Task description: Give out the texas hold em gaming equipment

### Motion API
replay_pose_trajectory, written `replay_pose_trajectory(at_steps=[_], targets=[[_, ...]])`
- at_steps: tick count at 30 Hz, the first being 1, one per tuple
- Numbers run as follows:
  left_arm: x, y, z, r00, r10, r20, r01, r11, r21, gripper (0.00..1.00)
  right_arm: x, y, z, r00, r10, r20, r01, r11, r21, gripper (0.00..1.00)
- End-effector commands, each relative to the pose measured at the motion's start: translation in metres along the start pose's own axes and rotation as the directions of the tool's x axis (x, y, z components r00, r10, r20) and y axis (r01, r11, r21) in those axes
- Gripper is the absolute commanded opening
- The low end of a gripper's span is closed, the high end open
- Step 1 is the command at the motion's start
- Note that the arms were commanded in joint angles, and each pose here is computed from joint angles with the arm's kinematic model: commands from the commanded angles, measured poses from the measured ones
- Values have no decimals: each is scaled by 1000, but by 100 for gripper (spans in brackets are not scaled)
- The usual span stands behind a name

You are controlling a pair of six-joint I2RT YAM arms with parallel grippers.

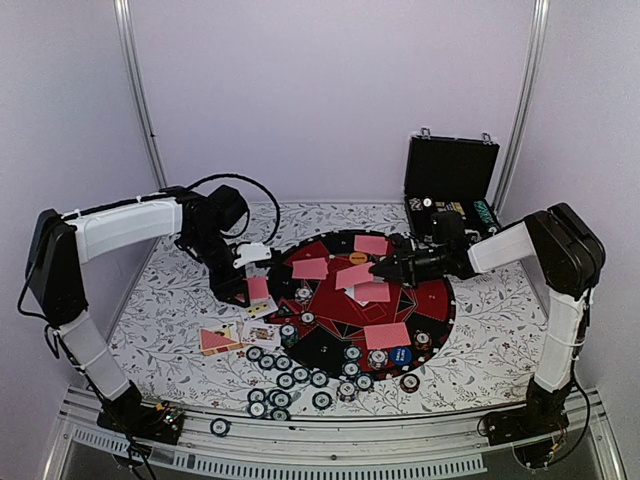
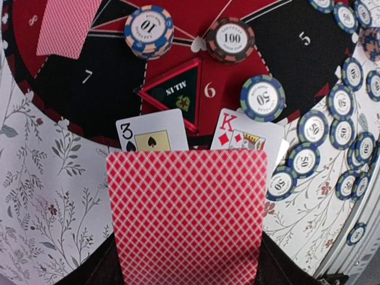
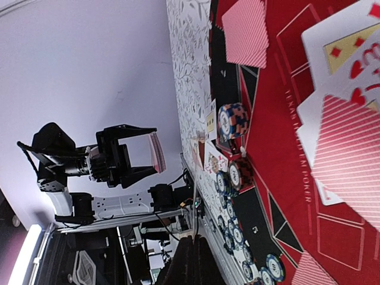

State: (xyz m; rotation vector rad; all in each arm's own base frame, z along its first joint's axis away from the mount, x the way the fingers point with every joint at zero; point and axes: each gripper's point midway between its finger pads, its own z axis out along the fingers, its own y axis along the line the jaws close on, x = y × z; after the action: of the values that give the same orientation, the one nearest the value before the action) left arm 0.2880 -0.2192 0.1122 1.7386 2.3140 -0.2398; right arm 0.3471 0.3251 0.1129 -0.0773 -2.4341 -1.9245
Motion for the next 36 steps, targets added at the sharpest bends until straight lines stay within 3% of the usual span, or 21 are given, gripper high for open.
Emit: replay_pose_trajectory(at_steps=[1,4,9,15,19,26,30,32,34,35,36], targets=[[12,17,-4,999,-33,39,35,998,-46,47,-9,-15,-28,996,-65,65,57,992,116,0],[26,21,4,998,-48,28,49,998,-50,48,-16,-44,-37,993,-77,93,49,962,268,0],[50,33,20,996,-84,13,84,994,-62,47,-22,-72,-44,988,-103,111,52,918,393,0],[73,44,39,993,-115,0,115,990,-81,46,-31,-89,-49,986,-127,112,58,873,484,0],[82,52,50,991,-131,-2,130,987,-97,45,-32,-84,-51,984,-140,110,68,867,493,7],[98,81,61,982,-190,2,189,972,-138,45,-32,-63,-57,980,-166,105,91,857,507,39],[101,85,67,979,-204,7,202,968,-147,56,-32,-49,-66,973,-205,111,115,837,535,60],[102,89,68,976,-217,11,216,963,-161,67,-32,-39,-72,966,-230,120,128,824,553,69],[100,96,64,972,-234,32,236,954,-184,98,-33,-32,-79,957,-260,129,141,804,577,84],[96,100,59,968,-244,51,249,950,-191,99,-33,-30,-82,953,-271,133,144,795,590,97],[92,104,53,964,-254,73,264,944,-197,100,-35,-26,-86,948,-285,143,145,785,602,99]])
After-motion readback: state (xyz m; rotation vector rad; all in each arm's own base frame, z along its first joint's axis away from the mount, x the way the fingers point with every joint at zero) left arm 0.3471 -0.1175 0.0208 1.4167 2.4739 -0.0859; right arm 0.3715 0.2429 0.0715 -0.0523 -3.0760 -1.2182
